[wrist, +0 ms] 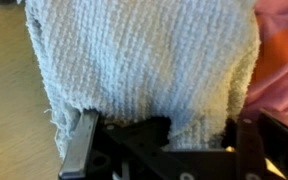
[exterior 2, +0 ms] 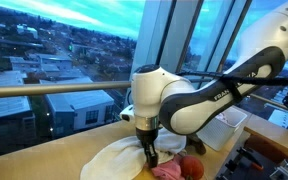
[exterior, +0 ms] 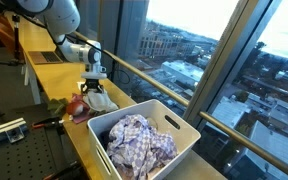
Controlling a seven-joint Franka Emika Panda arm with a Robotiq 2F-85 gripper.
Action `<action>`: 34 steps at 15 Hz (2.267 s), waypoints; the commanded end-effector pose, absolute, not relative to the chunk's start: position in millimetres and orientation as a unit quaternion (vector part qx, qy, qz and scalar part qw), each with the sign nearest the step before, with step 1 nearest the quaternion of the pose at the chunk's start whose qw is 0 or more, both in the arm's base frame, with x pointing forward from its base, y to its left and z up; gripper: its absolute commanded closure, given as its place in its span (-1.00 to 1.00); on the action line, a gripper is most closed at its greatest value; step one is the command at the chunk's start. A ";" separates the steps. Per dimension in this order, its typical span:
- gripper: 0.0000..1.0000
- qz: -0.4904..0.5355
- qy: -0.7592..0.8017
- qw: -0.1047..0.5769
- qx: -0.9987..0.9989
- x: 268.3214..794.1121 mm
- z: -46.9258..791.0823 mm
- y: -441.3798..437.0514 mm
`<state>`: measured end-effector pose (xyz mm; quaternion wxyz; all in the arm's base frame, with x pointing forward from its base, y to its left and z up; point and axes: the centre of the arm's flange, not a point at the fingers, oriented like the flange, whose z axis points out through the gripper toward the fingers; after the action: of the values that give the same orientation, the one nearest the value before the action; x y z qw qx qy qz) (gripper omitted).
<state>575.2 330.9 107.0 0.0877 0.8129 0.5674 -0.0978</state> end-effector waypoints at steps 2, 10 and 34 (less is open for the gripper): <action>1.00 -0.084 0.548 0.087 0.828 561.6 156.6 289.9; 0.99 -0.025 0.518 0.122 0.846 572.4 282.0 251.0; 1.00 0.082 0.316 0.219 0.919 566.5 560.4 -4.9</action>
<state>572.4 23.7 545.9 0.2246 0.9149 0.3257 0.0807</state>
